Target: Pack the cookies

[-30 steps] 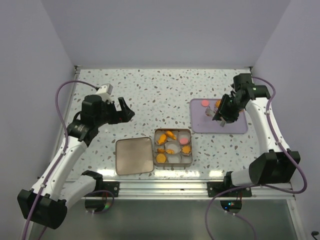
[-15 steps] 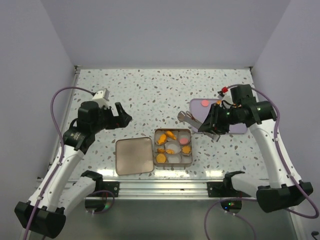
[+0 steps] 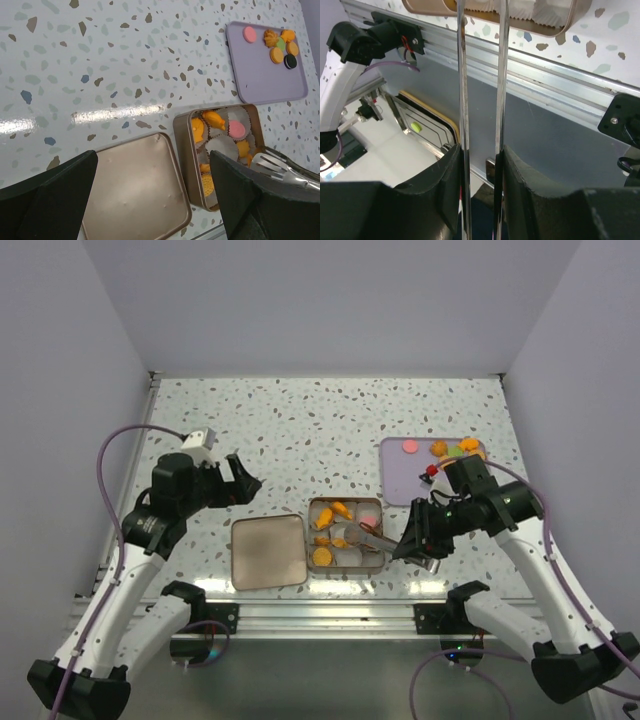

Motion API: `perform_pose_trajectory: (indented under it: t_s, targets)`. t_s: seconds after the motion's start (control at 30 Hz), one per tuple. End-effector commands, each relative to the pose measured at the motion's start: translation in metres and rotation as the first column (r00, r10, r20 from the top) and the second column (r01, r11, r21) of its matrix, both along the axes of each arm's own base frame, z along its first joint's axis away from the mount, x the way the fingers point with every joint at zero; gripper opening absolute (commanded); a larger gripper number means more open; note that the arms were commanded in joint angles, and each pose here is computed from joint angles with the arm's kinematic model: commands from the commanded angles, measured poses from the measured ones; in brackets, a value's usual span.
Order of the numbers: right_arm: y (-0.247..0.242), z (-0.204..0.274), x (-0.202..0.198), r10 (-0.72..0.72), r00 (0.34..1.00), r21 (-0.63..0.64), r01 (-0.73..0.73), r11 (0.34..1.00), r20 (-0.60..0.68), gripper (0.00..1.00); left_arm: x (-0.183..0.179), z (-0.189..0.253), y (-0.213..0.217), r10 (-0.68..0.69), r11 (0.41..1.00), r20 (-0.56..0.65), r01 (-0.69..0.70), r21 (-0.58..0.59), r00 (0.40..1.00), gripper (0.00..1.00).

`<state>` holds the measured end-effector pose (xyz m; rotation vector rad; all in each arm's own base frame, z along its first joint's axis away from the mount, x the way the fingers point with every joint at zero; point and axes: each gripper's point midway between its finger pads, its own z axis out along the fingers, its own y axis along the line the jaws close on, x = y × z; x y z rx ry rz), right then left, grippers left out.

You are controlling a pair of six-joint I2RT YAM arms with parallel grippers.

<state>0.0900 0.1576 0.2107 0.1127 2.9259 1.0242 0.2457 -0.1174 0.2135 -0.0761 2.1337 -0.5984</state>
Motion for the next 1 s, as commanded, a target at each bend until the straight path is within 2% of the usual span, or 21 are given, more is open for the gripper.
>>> perform_pose_trajectory:
  t_s: [0.0, 0.57, 0.83, 0.97]
  targets:
    - [0.004, 0.002, -0.016, 0.006, 1.000, 0.050, -0.004, 0.999, -0.030, 0.29, -0.005, 0.002, -0.001, -0.001, 1.000, 0.009, 0.001, -0.018, 1.000, 1.00]
    - [0.002, -0.029, -0.040, 0.051, 0.995, 0.068, -0.045, 0.997, -0.091, 0.29, -0.015, -0.002, -0.003, 0.010, 0.997, -0.006, -0.010, -0.072, 1.000, 1.00]
    - [0.004, -0.026, -0.033, 0.052, 0.997, 0.074, -0.047, 0.996, -0.060, 0.42, -0.012, 0.002, -0.007, 0.004, 0.995, -0.007, -0.005, -0.096, 1.000, 1.00]
    - [0.005, -0.021, -0.026, 0.050, 0.998, 0.068, -0.047, 0.997, -0.038, 0.43, -0.009, 0.005, -0.008, 0.005, 0.995, -0.006, -0.006, -0.095, 1.000, 1.00]
